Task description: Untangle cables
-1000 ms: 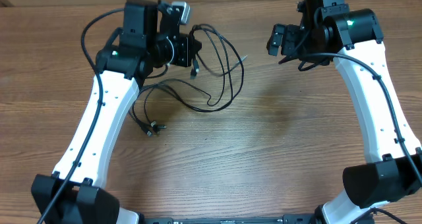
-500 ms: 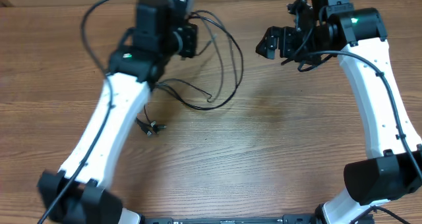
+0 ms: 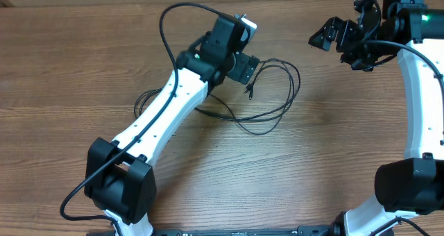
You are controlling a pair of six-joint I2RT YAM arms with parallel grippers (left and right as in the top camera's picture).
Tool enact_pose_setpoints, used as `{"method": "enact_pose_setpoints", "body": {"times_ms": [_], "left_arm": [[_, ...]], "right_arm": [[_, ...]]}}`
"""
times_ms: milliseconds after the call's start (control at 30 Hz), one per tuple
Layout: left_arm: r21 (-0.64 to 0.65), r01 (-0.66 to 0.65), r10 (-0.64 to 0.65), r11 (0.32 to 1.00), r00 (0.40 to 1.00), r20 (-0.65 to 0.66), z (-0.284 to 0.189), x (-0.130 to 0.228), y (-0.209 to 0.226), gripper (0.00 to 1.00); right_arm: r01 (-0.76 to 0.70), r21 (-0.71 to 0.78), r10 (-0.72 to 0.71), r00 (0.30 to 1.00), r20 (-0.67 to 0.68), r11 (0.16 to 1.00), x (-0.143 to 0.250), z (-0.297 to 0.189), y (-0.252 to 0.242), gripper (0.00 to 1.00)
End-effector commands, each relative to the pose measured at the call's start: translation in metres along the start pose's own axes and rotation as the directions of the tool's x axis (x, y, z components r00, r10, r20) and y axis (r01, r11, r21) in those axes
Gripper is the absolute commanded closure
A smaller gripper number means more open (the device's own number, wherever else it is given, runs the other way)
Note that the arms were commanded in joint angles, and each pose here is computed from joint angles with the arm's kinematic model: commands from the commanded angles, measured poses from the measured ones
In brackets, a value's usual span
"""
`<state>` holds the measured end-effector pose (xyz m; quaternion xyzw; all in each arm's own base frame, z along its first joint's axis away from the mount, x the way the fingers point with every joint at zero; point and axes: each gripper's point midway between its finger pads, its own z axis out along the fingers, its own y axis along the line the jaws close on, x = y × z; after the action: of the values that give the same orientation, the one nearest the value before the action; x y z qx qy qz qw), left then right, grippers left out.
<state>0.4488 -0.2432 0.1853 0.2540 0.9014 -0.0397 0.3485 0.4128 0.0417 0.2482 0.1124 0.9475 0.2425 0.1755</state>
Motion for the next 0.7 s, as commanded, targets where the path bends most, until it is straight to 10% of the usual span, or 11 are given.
{"method": "enact_pose_setpoints", "body": {"times_ms": [0,267,667], "left_arm": [[0.016,0.021,-0.021,1.000,1.000,0.010,-0.054,-0.026,0.007,0.00],[0.333,-0.035,0.120,0.942,0.964,-0.236,-0.060,0.043,-0.052,0.11],[0.576,-0.352,0.570,0.738,0.782,-0.252,0.009,0.125,-0.118,0.13]], "right_arm": [[0.008,-0.027,-0.007,1.000,0.015,1.000,-0.005,-0.004,0.007,0.00],[0.012,0.006,-0.012,1.000,0.014,1.000,-0.004,-0.004,0.001,0.00],[0.007,0.019,-0.007,1.000,-0.021,1.000,0.005,-0.004,-0.002,0.00]]}}
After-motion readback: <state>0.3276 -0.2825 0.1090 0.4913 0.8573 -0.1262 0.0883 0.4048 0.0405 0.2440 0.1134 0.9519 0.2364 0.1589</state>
